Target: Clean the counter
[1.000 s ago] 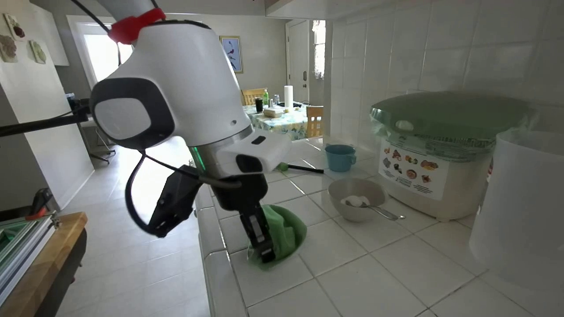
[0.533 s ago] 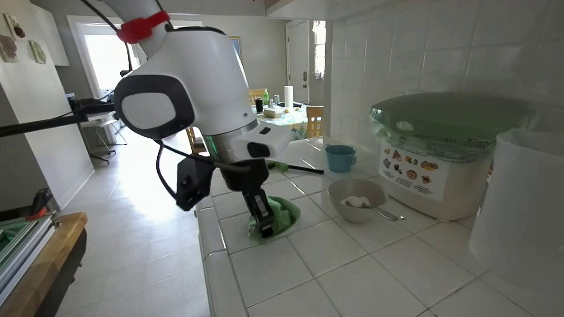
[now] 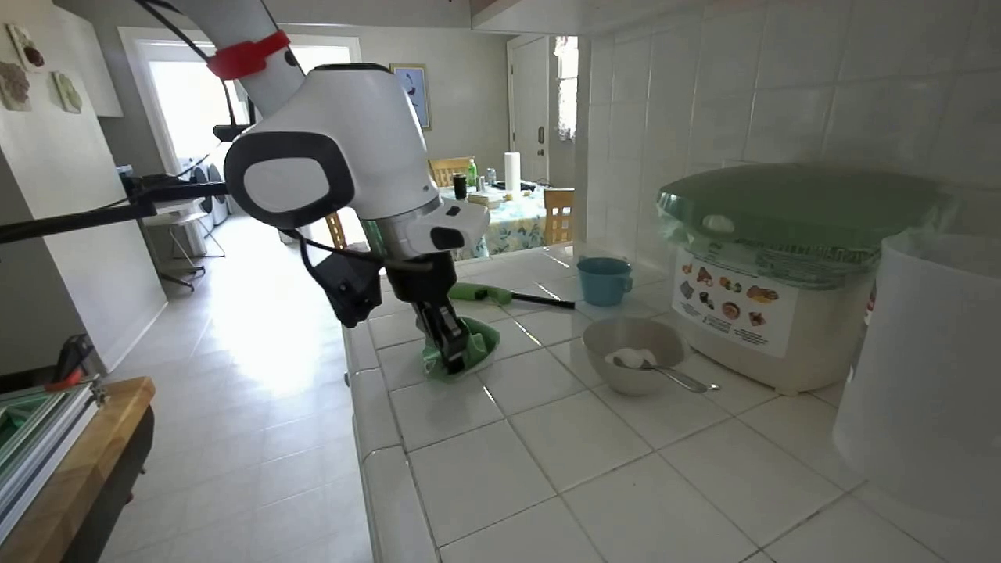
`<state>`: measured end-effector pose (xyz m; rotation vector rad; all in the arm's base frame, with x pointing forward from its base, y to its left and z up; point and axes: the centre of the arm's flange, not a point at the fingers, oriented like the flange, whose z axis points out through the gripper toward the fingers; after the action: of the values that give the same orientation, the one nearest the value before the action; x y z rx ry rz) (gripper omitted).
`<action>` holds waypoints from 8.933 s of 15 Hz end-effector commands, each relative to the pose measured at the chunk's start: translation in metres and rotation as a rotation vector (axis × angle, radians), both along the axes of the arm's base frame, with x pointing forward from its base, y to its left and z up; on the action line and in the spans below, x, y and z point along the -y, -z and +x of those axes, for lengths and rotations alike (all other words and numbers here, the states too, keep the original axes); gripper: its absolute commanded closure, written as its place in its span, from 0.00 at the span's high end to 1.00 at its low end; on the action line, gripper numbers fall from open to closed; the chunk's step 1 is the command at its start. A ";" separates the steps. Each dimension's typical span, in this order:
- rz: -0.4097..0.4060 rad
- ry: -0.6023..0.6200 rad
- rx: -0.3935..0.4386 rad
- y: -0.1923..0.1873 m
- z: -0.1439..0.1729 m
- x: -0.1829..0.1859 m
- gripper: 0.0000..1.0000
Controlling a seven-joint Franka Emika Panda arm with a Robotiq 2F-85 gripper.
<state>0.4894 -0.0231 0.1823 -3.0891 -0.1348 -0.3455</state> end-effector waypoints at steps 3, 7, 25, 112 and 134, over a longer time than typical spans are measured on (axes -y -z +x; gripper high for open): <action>-0.050 0.184 0.005 0.000 -0.006 0.096 0.01; -0.110 0.359 0.011 0.007 -0.013 0.181 0.01; -0.090 0.377 -0.157 -0.090 0.005 0.227 1.00; 0.114 0.673 -0.161 0.009 0.235 -0.160 0.50; 0.133 0.501 -0.304 -0.045 0.213 -0.128 0.04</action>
<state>0.7128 0.1178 0.2231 -2.9484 0.7569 0.0244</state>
